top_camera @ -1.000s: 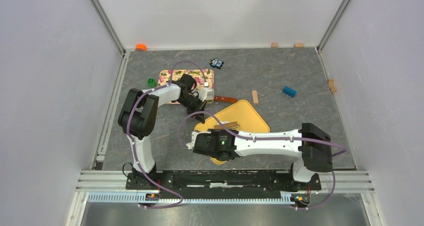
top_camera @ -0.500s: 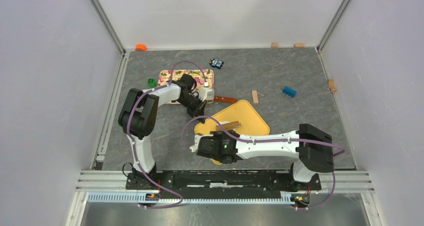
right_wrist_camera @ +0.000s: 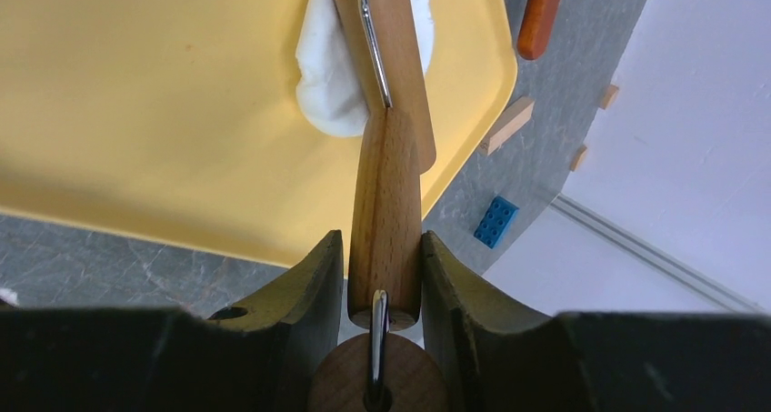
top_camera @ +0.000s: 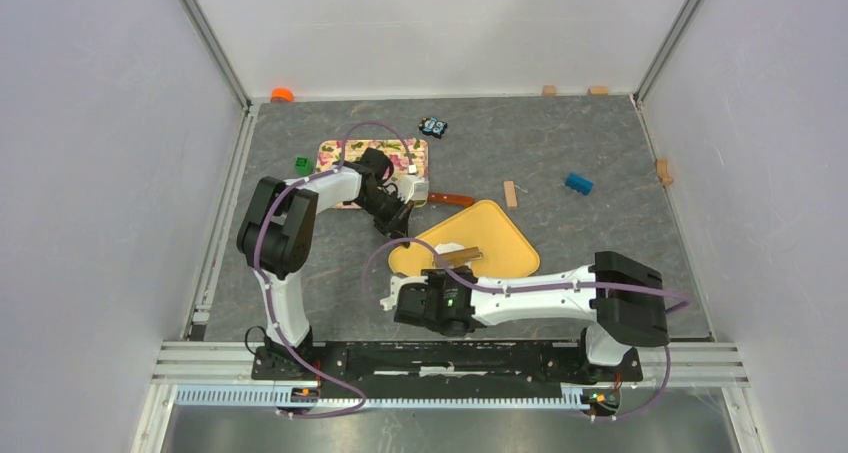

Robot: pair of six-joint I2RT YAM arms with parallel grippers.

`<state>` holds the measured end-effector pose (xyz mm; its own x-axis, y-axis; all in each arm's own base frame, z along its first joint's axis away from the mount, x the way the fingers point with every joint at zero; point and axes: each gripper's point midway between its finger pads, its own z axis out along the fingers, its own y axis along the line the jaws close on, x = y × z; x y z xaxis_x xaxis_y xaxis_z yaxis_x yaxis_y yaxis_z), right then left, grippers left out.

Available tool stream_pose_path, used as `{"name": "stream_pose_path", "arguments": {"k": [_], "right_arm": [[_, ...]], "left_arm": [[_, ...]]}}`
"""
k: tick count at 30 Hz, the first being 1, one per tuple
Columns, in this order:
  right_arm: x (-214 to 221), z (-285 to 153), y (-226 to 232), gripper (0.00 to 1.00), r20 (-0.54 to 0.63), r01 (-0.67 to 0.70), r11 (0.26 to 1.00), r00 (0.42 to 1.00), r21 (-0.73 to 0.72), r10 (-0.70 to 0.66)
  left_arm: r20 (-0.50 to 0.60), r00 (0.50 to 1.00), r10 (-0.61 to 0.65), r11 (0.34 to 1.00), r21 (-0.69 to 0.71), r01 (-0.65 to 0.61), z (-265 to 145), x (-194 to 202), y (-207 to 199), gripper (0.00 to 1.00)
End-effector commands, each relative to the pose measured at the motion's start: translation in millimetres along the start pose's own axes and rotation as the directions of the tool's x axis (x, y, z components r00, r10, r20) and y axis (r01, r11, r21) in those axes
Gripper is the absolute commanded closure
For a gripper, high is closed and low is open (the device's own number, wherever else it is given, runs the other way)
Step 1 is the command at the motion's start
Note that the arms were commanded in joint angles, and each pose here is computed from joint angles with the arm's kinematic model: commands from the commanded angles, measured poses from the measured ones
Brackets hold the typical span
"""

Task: Roll out the dumpling wrappers from the dough
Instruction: Flatten out the dough on the work surface.

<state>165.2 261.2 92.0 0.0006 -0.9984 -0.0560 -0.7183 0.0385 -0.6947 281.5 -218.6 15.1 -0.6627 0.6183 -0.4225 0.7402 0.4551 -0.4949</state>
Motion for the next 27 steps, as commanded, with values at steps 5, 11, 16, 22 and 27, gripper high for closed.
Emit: {"name": "stream_pose_path", "arguments": {"k": [5,11,16,22,27], "right_arm": [[-7,18,49,1.0,0.009,-0.112,0.95,0.993,-0.292,0.119],[15,-11,109,1.0,-0.041,-0.076,0.919,0.997,-0.388,0.065],[18,-5,115,1.0,-0.038,-0.051,0.918,0.998,-0.393,0.04],[-6,14,76,1.0,-0.021,-0.07,0.946,0.998,-0.317,0.067],[-10,-6,95,1.0,-0.006,-0.069,0.936,0.997,-0.346,0.072]], "left_arm": [[-0.111,0.992,-0.065,0.996,-0.062,0.058,10,31,18,0.98],[-0.111,0.992,-0.065,0.996,-0.061,0.058,10,31,18,0.98],[-0.111,0.992,-0.062,0.997,-0.058,0.056,10,31,17,0.98],[-0.111,0.992,-0.062,0.997,-0.059,0.056,10,31,17,0.98],[-0.11,0.992,-0.062,0.997,-0.06,0.056,10,31,17,0.98]]}}
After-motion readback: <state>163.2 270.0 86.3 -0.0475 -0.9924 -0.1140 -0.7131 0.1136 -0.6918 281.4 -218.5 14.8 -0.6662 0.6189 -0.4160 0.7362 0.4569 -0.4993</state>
